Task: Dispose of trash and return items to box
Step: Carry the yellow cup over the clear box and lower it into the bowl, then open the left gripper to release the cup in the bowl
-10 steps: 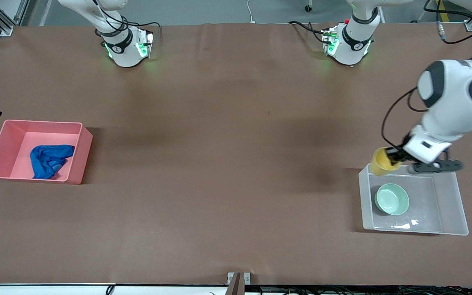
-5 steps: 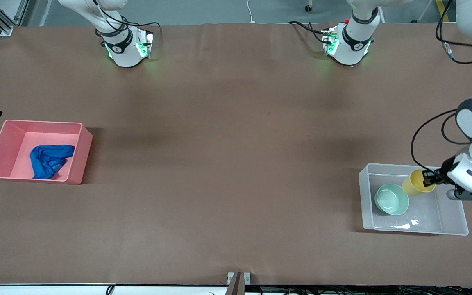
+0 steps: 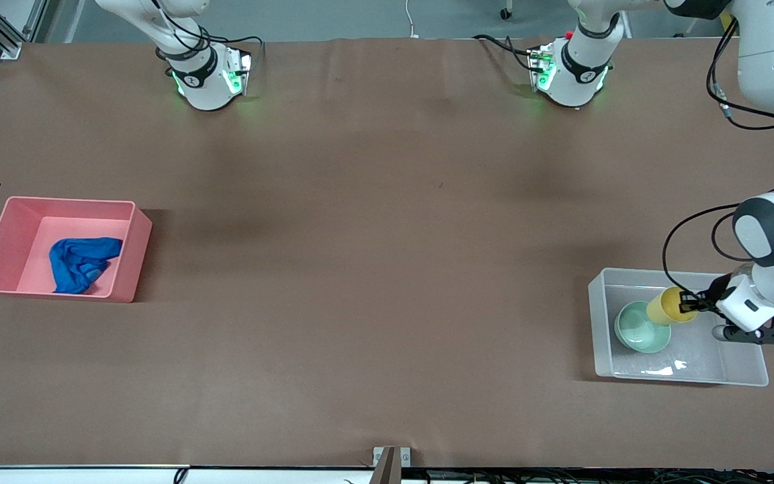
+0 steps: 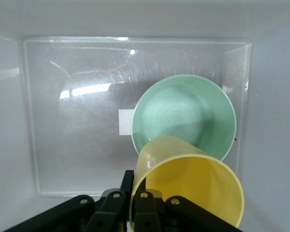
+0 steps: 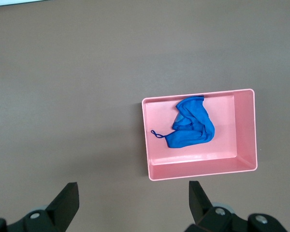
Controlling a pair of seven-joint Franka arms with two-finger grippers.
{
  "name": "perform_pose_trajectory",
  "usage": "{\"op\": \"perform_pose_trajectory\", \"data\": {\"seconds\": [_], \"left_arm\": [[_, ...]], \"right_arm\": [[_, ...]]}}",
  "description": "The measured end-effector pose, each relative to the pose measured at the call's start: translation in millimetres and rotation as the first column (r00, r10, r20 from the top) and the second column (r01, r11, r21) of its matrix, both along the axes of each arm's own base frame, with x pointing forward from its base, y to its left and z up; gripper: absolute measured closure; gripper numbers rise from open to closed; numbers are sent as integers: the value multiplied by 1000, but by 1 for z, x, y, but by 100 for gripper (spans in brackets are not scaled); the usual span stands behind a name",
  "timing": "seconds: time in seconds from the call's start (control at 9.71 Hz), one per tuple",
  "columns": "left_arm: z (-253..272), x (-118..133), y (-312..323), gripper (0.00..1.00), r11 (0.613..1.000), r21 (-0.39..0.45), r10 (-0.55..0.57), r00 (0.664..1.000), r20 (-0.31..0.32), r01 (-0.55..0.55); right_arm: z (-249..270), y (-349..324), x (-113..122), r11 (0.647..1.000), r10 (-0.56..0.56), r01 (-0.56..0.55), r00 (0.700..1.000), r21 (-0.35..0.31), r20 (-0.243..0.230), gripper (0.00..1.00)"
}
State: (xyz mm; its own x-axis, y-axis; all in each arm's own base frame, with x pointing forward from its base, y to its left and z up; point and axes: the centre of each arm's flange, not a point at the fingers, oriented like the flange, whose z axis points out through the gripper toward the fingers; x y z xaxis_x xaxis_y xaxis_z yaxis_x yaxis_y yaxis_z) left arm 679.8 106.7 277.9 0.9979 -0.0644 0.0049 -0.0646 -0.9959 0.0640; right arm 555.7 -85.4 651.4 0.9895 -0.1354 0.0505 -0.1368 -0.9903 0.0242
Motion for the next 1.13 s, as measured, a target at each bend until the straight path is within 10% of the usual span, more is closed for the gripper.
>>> {"op": "perform_pose_trajectory", "data": {"seconds": [0.82,1.13], "left_arm": [[-32,4,0,88,999,-33,-1,1000,3,1],[-6,18,-7,44,1000,-28,-5,997,81,7]], "right_arm": [[0,-1,0,1000,-1,1,1000,0,0,0],[0,-1,0,1000,-1,1,1000,0,0,0]]}}
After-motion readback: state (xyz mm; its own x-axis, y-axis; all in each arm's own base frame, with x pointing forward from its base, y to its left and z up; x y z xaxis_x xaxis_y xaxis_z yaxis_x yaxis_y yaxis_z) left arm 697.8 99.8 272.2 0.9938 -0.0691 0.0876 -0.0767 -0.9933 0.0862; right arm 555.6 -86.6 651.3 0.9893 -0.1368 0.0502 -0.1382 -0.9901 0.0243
